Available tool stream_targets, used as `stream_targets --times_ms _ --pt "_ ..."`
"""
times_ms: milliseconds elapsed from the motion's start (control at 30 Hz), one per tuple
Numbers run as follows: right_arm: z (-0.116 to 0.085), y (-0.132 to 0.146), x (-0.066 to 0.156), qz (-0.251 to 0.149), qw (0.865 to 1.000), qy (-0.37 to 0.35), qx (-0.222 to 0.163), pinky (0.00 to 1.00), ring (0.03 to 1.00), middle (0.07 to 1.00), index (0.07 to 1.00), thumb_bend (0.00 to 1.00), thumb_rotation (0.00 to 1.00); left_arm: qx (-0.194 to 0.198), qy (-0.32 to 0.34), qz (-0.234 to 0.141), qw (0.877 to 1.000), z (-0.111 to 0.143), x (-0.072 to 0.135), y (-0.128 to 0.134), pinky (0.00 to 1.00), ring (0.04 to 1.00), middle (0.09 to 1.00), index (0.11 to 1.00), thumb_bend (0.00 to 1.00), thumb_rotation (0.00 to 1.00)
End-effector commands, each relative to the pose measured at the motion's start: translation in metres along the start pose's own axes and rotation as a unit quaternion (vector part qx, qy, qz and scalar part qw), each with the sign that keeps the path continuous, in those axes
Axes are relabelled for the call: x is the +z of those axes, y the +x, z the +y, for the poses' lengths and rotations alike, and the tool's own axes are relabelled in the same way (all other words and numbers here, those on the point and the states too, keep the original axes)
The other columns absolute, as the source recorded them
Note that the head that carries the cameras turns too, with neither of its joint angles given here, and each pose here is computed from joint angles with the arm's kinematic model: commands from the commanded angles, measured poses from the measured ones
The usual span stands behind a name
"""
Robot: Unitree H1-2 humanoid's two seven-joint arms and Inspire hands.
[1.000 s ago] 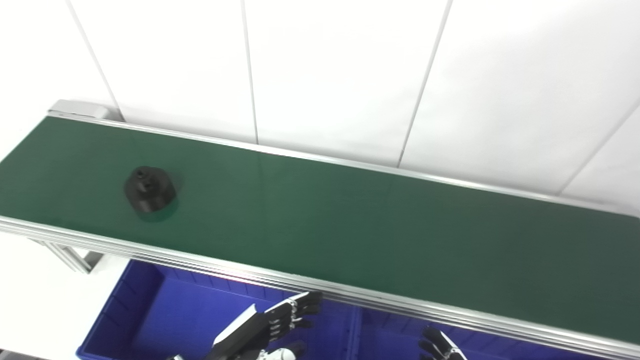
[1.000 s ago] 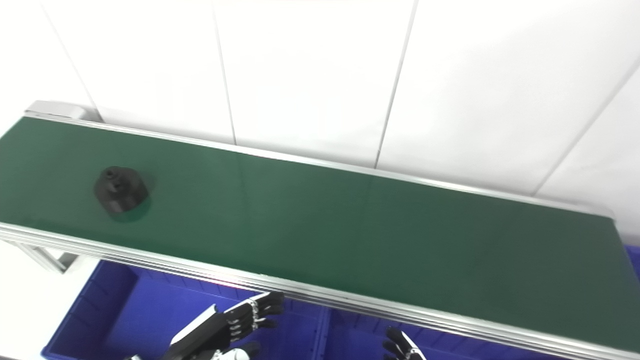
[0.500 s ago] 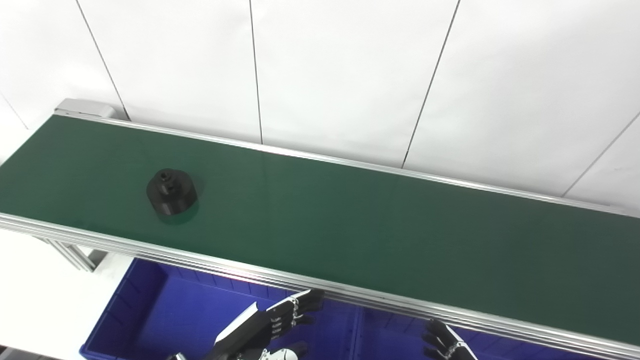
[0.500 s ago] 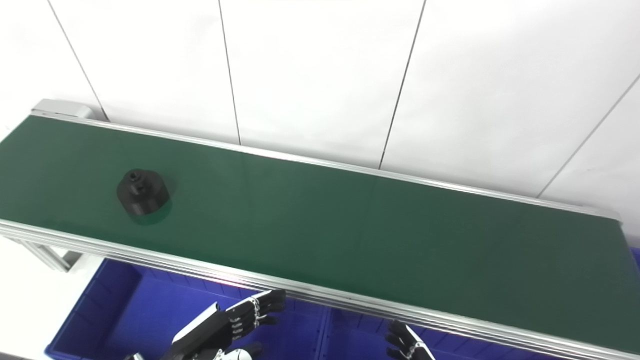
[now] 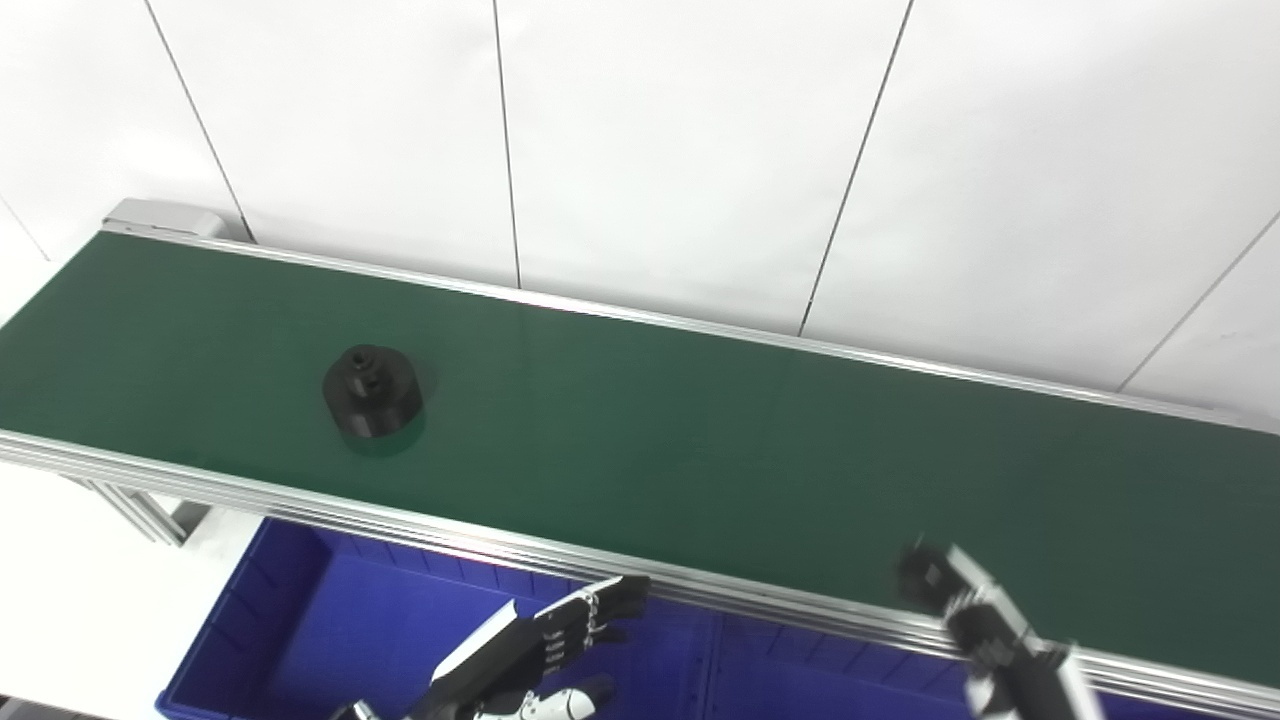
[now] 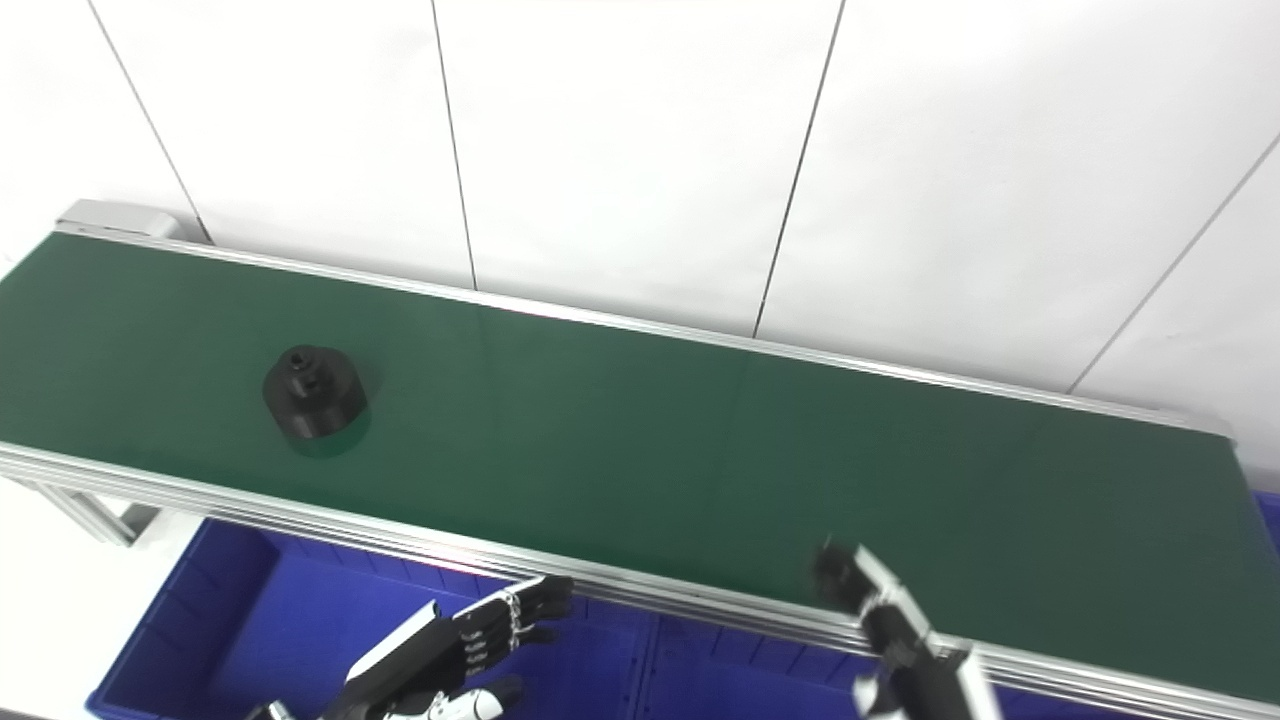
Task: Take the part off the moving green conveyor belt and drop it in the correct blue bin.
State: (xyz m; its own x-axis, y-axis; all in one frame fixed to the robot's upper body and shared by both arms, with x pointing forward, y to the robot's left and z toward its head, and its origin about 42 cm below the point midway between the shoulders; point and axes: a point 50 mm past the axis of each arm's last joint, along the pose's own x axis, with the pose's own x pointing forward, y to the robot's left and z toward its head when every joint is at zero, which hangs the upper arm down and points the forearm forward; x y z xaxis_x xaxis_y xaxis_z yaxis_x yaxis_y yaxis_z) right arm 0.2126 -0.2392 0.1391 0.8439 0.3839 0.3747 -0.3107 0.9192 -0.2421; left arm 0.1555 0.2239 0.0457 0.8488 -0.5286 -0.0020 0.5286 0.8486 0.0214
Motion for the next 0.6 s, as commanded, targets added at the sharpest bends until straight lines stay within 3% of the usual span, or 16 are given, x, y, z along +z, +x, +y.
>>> stream_targets --times_ms 0,100,200,267,300,433,567 --pt "-0.009 0.017 0.018 -0.057 0.997 -0.041 -0.013 0.82 0.847 0.855 0.85 0.53 0.86 -0.002 0.011 -0.026 1.0 0.003 0.01 0.003 0.89 0.932 0.948 0.912 0.34 0.5" --pt "-0.017 0.053 0.033 -0.101 0.989 -0.106 0.0 0.79 0.826 0.834 0.826 0.48 0.85 0.001 0.012 -0.026 1.0 0.003 0.012 0.003 0.88 0.931 0.948 0.912 0.34 0.49" --pt "-0.018 0.085 0.04 -0.123 0.982 -0.143 0.014 0.74 0.787 0.811 0.81 0.46 0.73 0.001 0.013 -0.024 1.0 0.004 0.013 0.002 0.89 0.937 0.952 0.915 0.34 0.5" --pt "-0.017 0.102 0.04 -0.128 0.981 -0.148 0.015 0.72 0.771 0.803 0.804 0.48 0.66 0.001 0.013 -0.024 1.0 0.004 0.013 0.002 0.89 0.939 0.954 0.916 0.34 0.5" --pt "-0.016 0.113 0.041 -0.13 0.98 -0.15 0.016 0.7 0.761 0.794 0.793 0.5 0.55 0.001 0.012 -0.025 1.0 0.004 0.013 0.002 0.89 0.938 0.953 0.916 0.34 0.5" --pt "-0.006 0.15 0.042 -0.131 0.977 -0.168 0.022 0.69 0.756 0.782 0.781 0.56 0.32 0.002 0.011 -0.028 1.0 0.004 0.013 0.002 0.89 0.939 0.954 0.919 0.33 0.5" --pt "0.001 0.179 0.036 -0.12 0.974 -0.19 0.027 0.67 0.737 0.758 0.758 0.64 0.23 0.004 0.009 -0.028 1.0 0.005 0.014 0.003 0.9 0.941 0.955 0.92 0.33 0.53"
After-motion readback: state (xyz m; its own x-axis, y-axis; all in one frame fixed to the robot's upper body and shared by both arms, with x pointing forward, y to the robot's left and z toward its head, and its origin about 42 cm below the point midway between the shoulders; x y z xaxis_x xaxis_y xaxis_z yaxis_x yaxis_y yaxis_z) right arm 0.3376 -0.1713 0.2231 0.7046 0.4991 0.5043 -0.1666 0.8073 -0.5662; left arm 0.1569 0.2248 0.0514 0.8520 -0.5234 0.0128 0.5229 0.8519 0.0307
